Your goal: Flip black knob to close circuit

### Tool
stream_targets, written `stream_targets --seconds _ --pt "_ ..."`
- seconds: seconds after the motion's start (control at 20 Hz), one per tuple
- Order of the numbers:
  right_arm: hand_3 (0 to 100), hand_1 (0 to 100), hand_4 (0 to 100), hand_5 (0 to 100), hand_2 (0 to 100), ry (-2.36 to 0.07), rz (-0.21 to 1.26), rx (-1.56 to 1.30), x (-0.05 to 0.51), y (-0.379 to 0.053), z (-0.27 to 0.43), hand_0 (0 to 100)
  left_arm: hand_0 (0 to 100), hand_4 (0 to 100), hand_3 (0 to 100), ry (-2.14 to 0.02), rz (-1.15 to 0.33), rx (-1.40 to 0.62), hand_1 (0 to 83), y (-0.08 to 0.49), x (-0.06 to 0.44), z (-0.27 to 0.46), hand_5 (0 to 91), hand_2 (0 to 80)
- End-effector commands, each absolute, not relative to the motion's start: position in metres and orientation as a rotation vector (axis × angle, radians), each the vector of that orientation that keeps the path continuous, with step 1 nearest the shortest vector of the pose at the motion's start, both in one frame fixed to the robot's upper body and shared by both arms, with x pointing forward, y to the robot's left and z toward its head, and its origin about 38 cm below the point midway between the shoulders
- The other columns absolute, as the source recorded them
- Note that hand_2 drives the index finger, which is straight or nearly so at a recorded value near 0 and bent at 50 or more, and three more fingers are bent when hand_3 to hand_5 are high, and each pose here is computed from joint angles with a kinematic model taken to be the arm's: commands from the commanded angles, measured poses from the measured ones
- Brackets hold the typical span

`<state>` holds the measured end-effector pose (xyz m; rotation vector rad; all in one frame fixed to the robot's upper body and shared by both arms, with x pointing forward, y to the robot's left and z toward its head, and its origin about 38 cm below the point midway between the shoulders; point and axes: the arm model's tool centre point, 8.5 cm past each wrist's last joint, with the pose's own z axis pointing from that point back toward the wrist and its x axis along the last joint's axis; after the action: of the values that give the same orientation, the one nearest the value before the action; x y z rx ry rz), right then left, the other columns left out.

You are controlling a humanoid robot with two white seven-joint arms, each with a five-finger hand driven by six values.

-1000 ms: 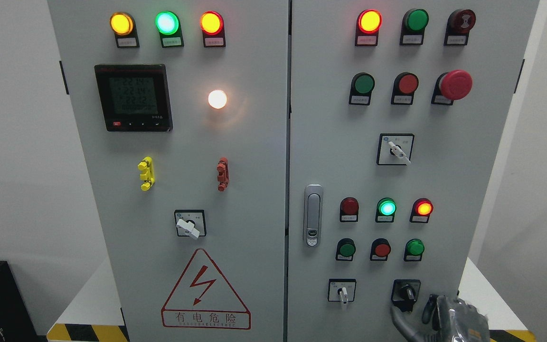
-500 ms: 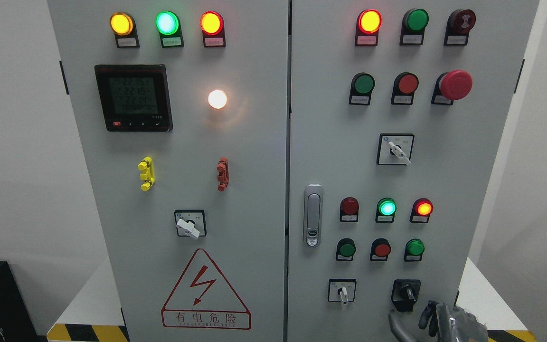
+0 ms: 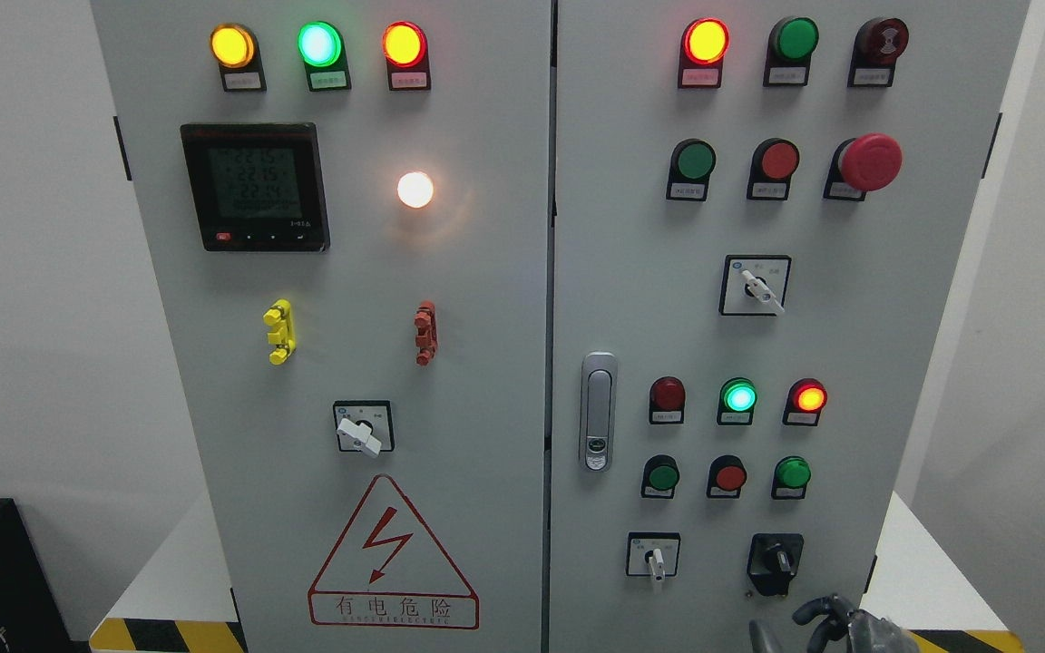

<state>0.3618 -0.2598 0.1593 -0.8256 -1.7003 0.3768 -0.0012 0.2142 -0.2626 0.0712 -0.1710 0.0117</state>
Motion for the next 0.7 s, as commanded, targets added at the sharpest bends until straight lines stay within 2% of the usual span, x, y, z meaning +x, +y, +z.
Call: stream_targets --seconds 0.0,0.15,0.4,0.6,0.65 --pt "48 16 41 27 25 -1.824 0.203 -0.606 0.337 -0.258 0.165 0 0 0 0 -0.146 -0.032 0.067 0.0 0.214 -0.009 -0.262 0.0 0.0" --pt "37 15 32 21 19 -1.837 0.116 -0.485 0.325 -0.258 0.159 0 0 0 0 -0.148 -0.032 0.067 0.0 0.214 -0.009 -0.262 0.0 0.0" --pt "27 15 22 14 13 -1.914 0.002 -0.278 0.311 -0.252 0.152 0 0 0 0 -0.148 -0.032 0.067 0.0 0.214 -0.009 -0.262 0.0 0.0" --pt "18 12 9 0 5 -1.951 0.05 -0.164 0.303 -0.244 0.149 0 0 0 0 -0.148 -0.032 0.067 0.0 0.214 -0.009 -0.262 0.0 0.0" --pt "15 12 5 0 3 -1.956 0.057 -0.146 0.302 -0.242 0.149 0 0 0 0 -0.148 -0.032 0.067 0.0 0.214 -0.009 -0.262 0.0 0.0"
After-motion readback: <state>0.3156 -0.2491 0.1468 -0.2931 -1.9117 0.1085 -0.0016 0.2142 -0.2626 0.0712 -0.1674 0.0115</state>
